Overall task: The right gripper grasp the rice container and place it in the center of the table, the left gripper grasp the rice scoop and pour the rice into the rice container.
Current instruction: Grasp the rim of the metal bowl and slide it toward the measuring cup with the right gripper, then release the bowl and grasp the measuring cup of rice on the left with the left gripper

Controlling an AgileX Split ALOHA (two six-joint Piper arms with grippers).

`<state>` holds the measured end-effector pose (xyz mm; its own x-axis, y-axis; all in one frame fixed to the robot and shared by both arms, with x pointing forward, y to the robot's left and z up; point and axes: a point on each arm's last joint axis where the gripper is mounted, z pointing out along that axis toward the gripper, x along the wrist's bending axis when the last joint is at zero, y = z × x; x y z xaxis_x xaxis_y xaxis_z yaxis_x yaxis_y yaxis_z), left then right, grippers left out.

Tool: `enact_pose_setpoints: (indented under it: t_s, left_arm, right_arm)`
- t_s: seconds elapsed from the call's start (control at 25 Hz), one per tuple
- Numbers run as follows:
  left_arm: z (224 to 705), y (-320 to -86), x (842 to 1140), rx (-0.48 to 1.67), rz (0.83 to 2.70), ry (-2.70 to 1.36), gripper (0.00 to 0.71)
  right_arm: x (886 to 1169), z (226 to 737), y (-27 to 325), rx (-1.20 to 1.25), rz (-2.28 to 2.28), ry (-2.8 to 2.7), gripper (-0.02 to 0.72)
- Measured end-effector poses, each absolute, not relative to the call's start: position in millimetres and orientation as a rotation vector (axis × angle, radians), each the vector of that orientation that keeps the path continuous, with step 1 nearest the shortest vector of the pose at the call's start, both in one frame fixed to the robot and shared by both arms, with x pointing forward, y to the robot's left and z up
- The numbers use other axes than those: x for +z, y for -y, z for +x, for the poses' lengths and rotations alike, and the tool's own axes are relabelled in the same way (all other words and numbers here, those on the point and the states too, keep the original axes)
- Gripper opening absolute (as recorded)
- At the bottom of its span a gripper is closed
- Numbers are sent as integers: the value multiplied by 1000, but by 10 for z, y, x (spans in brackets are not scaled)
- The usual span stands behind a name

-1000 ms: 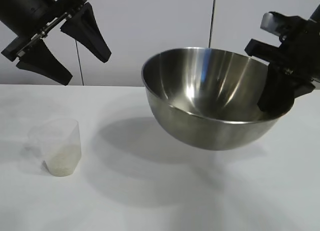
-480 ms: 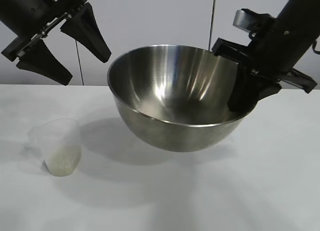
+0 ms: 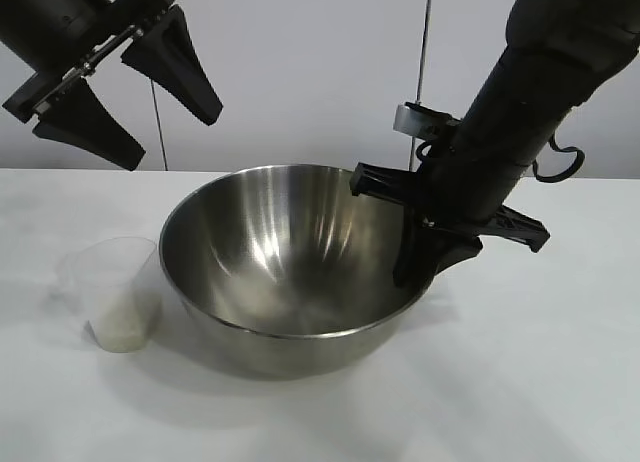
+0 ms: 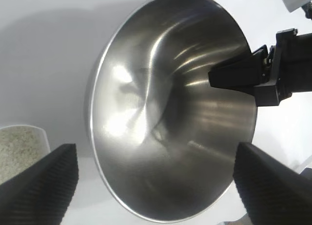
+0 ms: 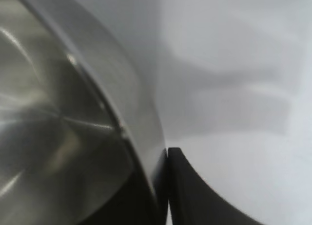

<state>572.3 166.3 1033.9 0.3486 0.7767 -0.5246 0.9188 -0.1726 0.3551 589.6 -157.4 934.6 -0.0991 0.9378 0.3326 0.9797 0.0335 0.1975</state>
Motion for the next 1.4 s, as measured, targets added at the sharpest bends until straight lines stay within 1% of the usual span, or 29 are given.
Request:
enact_pose_setpoints:
  t_s: [0.08, 0.2, 0.36, 0.52, 0.6, 0.68, 0.76, 0.84, 0.92, 0.96, 1.0, 1.08, 1.16, 1.28, 1.4]
  left_arm:
    - [5723, -1663, 10339, -295, 1994, -1473, 624]
    - [5723, -1663, 10339, -295, 1994, -1473, 624]
    - [5724, -1663, 10339, -294, 1993, -1473, 624]
    - [5725, -1664, 10339, -293, 1993, -1473, 624]
    - [5725, -1664, 10339, -292, 1992, -1473, 624]
    - [5726, -1664, 10339, -291, 1992, -1473, 624]
    - [5727, -1664, 10339, -290, 1991, -1473, 624]
    - [5727, -1664, 10339, -290, 1991, -1473, 624]
    - [5730, -1664, 10340, -286, 1989, -1474, 624]
    - [5730, -1664, 10340, -286, 1989, -1474, 624]
    - [5730, -1664, 10340, -286, 1989, -1474, 624]
    - [5730, -1664, 10340, -286, 1989, -1474, 624]
    - [5730, -1664, 10340, -286, 1989, -1474, 624]
    - [5730, -1664, 10340, -286, 1989, -1474, 624]
    - [5730, -1664, 10340, -286, 1989, -1474, 624]
  right_arm:
    - [9397, 5939, 1615, -579, -2038, 2163, 442]
    - [9600, 6072, 1774, -639, -2075, 2164, 452]
    - [10148, 6285, 2146, -829, -2177, 2259, 453]
    - [10762, 6356, 2729, -928, -2349, 2466, 453]
    - [11035, 6280, 3080, -911, -2476, 2545, 453]
    - [11309, 6076, 3460, -856, -2647, 2541, 453]
    - [11550, 5773, 3775, -758, -2815, 2463, 453]
    - [11820, 5367, 3999, -685, -2974, 2343, 453]
    - [12074, 4951, 4040, -680, -3080, 2251, 453]
    - [12211, 4729, 3991, -746, -3121, 2232, 453]
    - [12349, 4498, 3894, -857, -3143, 2225, 453]
    - [12517, 4061, 3670, -1092, -3124, 2241, 453]
    - [12623, 3555, 3421, -1340, -3087, 2281, 453]
    - [12550, 2891, 3129, -1591, -3047, 2354, 453]
    - [12298, 2423, 2936, -1781, -3033, 2380, 453]
